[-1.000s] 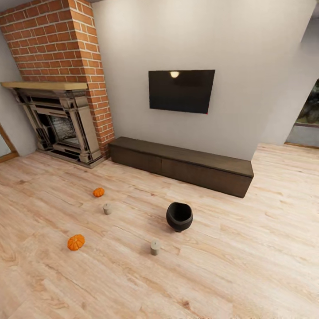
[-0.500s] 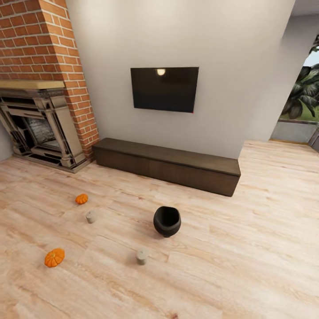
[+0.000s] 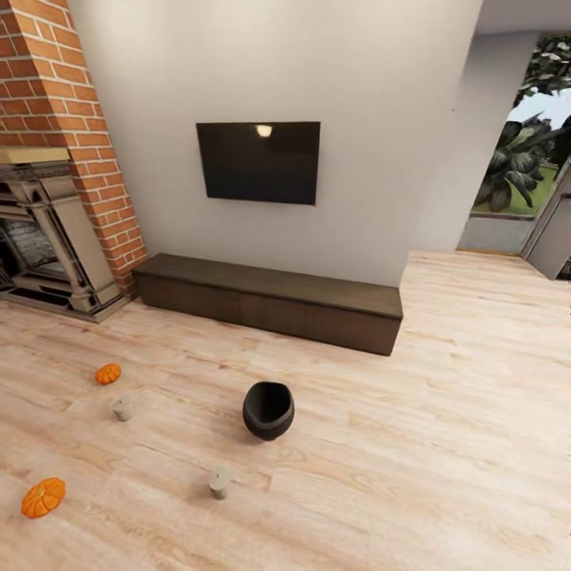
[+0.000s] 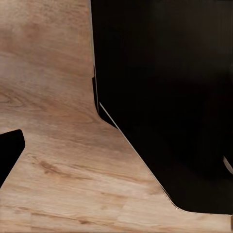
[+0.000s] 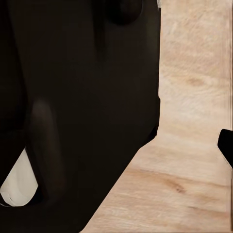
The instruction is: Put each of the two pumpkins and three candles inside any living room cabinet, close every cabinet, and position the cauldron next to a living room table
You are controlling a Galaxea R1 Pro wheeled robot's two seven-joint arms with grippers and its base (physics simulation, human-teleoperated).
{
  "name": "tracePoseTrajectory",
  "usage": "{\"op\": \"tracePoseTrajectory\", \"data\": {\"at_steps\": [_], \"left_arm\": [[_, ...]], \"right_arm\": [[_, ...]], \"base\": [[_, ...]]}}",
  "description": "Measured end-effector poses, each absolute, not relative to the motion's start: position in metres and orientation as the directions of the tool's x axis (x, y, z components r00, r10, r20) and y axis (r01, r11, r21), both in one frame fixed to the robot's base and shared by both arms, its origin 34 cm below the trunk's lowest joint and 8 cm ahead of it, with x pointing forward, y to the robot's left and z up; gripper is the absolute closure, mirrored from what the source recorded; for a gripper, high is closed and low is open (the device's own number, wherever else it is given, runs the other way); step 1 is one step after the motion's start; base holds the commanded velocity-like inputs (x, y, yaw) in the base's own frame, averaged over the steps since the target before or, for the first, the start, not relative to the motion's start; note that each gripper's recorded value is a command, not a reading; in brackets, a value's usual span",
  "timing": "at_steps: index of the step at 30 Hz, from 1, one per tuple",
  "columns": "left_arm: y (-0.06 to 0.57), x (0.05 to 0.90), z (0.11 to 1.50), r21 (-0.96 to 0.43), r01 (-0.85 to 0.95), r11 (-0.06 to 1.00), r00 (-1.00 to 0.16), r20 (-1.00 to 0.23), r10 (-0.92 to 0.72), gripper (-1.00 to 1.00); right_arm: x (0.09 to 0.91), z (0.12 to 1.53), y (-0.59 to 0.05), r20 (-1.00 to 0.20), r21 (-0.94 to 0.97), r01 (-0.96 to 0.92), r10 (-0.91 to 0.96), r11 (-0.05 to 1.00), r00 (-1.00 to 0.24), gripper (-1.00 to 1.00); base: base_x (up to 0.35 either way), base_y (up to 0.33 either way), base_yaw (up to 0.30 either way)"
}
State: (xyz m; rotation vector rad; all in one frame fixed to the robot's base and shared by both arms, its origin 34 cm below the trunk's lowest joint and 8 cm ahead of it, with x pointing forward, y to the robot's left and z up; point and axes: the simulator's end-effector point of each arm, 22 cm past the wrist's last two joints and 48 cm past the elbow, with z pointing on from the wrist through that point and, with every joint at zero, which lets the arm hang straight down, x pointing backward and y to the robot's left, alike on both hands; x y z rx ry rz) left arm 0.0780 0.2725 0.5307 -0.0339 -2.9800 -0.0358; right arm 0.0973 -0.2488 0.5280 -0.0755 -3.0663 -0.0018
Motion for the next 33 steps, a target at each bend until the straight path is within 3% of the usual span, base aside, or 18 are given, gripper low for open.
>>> {"op": "tracePoseTrajectory", "data": {"at_steps": [28,33], "left_arm": [[0.2724,0.0785,0.5306,0.022,0.026,0.999,-0.987,0.159,0.022,-1.0],[0.2734,0.0784,0.5306,0.024,0.026,0.999,-0.987,0.159,0.022,-1.0]], "right_arm": [[0.0976,0.5279,-0.2477,0.074,0.001,0.049,0.049,0.999,-0.996,-1.0],[0.0976,0.5279,-0.2463,0.074,0.003,0.05,0.049,0.999,-0.996,-1.0]], "base": [[0.234,-0.259,-0.001],[0.246,-0.257,0.19]]}}
